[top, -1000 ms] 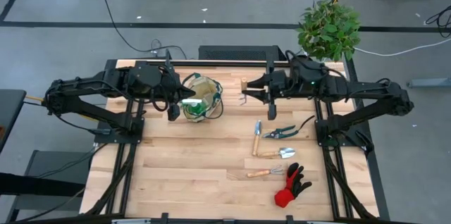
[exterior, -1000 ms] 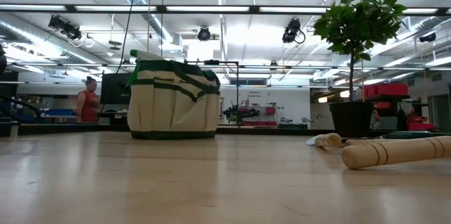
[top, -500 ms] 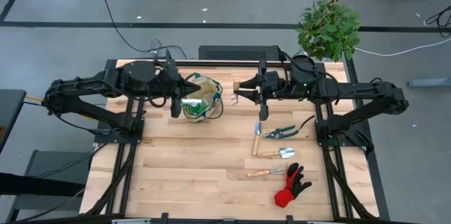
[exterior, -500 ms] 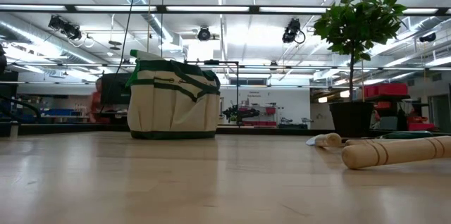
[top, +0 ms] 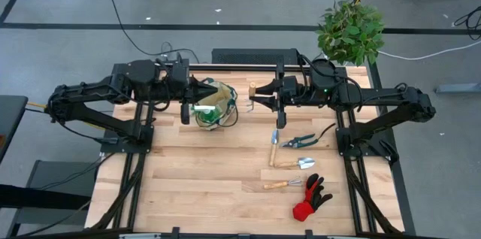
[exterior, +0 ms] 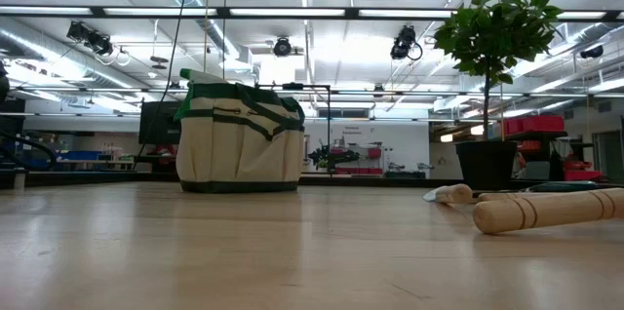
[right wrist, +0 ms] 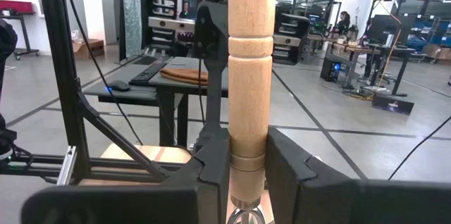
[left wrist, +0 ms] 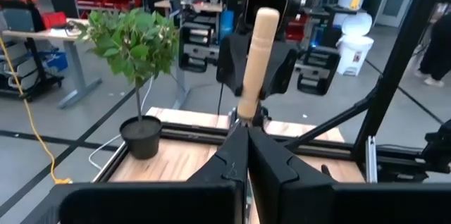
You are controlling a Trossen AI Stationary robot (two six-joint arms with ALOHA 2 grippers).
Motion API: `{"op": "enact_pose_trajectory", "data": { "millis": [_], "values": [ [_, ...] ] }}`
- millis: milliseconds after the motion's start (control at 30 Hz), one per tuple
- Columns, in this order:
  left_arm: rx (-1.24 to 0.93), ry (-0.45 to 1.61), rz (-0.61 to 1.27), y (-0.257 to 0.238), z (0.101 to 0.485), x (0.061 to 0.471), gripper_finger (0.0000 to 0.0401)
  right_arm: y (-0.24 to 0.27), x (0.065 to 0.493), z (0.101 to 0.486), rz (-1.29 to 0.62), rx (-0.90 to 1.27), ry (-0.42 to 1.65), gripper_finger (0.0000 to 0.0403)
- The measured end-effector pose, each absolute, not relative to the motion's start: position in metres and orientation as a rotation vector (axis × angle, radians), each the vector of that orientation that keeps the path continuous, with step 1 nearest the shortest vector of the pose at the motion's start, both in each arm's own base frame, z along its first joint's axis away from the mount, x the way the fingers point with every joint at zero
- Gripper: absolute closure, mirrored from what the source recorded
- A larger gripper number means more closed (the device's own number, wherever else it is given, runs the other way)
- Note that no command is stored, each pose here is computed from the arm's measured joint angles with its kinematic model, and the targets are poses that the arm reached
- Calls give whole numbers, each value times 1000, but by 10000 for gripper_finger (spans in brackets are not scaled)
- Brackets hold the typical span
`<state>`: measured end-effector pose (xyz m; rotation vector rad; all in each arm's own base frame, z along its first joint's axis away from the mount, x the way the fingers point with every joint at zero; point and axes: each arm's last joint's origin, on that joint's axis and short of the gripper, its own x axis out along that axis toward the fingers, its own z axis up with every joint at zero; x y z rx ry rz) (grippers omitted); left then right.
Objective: Pick & Place Garden tools in Gardening bag
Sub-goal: Put the top brown hand rake into the gardening bag
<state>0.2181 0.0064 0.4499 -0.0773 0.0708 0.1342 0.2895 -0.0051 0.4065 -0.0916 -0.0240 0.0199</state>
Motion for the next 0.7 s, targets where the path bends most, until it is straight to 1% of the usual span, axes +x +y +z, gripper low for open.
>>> {"op": "enact_pose_trajectory", "data": {
  "millis": [300,533,633,700],
  "values": [
    [-81,9,120,6,456,220,384,-5,290,406,20,-96,-24,336],
    [-69,-22,87,5,455,231,384,-5,290,406,20,-105,-22,336],
    [-62,-16,86,5,452,239,373,-5,290,406,20,-114,-21,335],
    [-60,-17,87,6,450,244,355,-5,290,406,20,-114,-17,335]
  ]
}}
